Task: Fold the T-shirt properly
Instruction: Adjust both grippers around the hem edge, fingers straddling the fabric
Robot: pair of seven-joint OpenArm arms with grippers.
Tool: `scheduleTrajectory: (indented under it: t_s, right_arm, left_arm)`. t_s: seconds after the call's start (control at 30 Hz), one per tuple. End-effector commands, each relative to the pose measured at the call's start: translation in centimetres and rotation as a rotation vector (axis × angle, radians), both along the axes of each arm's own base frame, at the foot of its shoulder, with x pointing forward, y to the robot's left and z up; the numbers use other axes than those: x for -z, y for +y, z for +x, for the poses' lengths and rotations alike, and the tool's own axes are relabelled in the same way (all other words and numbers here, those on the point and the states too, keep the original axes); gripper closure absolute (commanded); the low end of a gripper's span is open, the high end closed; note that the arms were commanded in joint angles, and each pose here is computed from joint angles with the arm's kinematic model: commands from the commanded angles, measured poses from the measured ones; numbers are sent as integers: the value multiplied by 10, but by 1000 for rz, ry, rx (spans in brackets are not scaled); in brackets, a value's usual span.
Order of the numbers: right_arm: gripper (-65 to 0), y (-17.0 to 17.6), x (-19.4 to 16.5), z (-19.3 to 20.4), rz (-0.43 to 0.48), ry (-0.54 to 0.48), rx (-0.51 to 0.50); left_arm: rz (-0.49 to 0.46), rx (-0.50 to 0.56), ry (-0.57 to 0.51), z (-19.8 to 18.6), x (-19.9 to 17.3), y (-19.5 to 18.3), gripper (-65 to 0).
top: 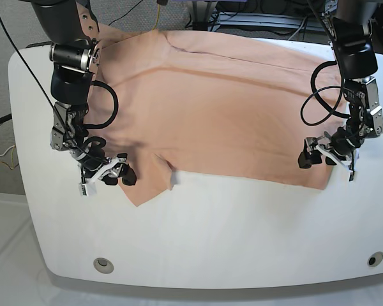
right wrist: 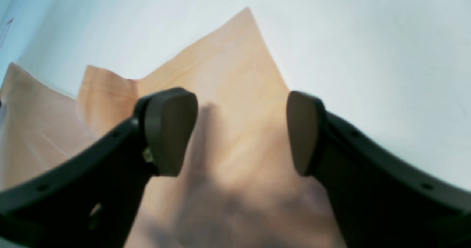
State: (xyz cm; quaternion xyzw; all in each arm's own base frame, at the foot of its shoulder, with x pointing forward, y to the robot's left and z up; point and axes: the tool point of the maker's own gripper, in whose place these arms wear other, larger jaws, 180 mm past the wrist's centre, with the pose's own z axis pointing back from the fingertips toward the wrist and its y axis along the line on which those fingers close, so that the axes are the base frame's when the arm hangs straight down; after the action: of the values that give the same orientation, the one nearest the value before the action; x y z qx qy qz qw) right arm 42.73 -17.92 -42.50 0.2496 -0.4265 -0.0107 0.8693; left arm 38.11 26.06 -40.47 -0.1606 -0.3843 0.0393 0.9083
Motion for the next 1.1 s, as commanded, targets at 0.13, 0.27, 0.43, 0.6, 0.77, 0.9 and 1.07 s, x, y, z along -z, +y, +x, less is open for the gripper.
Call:
scheduleTrajectory:
  t_s: [0.13,0.27,0.43,0.6,0.77,0.9,1.07]
  right_arm:
    - [-413,-4,14,-10,-50,83,-32]
    - [-415,-6,13,-9,-56,83,-26]
    - [-416,-6,8,-6,-66,65,-34]
    - [-419,-6,10,-9,-69,79,-42]
    - [-428,-3,15,-15,-49,106,-47]
    - [-431,-1,14,-16,-38,106,-45]
    - [-379,-4,12,-13,-41,100,-40]
  left_arm:
    - [59,-12,-7,15,-7,15,-576]
    - [63,-24,6,14,-3,20,-567]
    - [59,-41,44,8,6,29,-532]
    - [59,-34,70,3,13,30,-484]
    - [94,-6,82,-4,15,27,-468]
    - [104,2,83,-7,17,26,-474]
    - [101,-3,59,-5,10,29,-501]
